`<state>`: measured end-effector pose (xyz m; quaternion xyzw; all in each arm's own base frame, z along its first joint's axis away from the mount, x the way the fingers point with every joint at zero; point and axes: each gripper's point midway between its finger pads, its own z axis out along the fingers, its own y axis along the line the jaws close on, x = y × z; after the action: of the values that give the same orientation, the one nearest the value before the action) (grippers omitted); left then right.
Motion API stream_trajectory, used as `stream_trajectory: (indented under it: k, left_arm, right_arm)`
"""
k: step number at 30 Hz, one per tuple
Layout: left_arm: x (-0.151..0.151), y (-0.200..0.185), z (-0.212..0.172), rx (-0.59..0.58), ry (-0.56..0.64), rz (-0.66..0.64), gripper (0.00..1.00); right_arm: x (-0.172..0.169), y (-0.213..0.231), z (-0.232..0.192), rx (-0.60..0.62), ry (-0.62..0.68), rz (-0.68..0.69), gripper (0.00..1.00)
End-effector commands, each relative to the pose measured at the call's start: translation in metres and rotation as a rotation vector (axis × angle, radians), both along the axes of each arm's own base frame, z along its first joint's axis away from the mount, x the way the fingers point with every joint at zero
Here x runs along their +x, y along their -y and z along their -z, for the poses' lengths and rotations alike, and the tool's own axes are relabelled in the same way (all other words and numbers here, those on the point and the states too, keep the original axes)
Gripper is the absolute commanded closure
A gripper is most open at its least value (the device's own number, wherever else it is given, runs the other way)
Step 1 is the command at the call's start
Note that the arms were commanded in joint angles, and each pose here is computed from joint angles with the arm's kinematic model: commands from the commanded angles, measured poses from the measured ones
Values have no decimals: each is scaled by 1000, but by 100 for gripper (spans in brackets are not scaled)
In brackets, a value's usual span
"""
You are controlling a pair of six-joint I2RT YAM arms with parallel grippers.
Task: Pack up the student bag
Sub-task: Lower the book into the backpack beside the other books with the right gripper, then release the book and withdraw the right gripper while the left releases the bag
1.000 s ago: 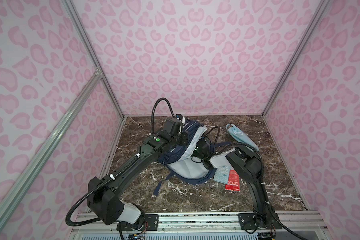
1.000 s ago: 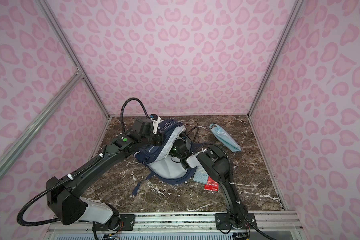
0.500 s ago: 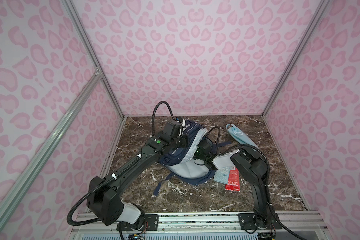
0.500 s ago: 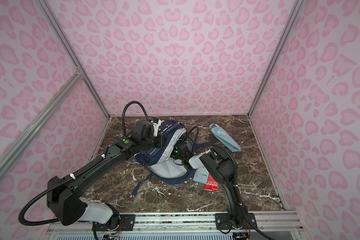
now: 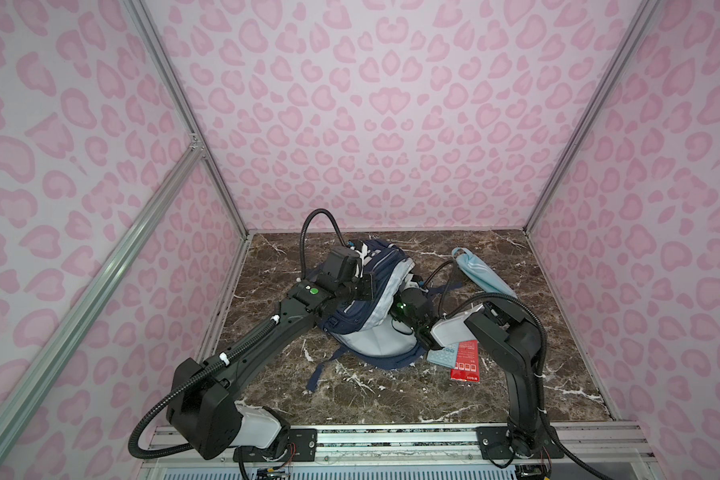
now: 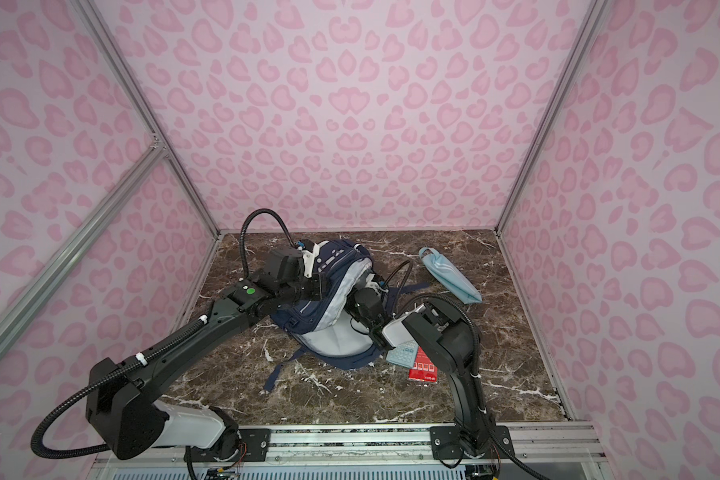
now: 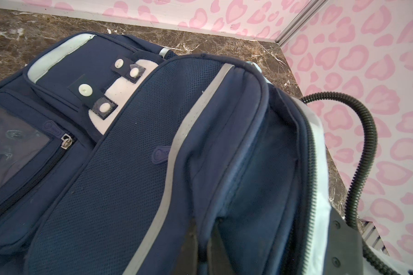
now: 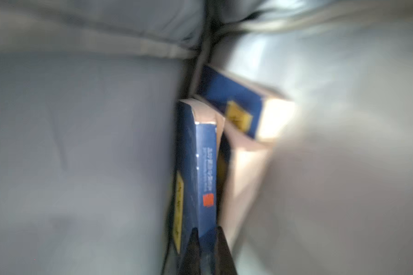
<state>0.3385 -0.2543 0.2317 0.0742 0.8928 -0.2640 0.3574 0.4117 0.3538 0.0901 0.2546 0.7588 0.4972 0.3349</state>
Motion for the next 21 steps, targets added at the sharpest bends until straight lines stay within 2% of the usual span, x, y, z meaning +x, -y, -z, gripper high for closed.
stream_trajectory:
  k: [1,3,4,5,9,14,18,21]
  left_arm:
    - [6,6,-19,-68,55,-4,97]
    - [8,6,-17,-61,56,-5,96]
    - [8,7,-17,-59,56,-4,96]
    - [9,8,-17,-60,55,-2,96]
    - [11,10,-20,-71,61,3,96]
    - [16,2,-18,-45,72,-43,96]
    - [21,3,-3,-38,50,-61,97]
    - [21,1,10,-24,35,-76,97]
  right_arm:
    - [-2,5,11,-78,-34,12,65]
    - [-11,17,15,-96,-64,17,49]
    - [-15,23,16,-106,-77,13,36]
    - [-19,27,17,-119,-95,2,17]
    - [-34,34,12,-146,-118,-45,16]
    - [-58,56,-3,-114,-97,-45,18]
    - [-87,83,-8,-150,-91,-45,20]
    - [-103,92,-15,-236,-69,-103,27]
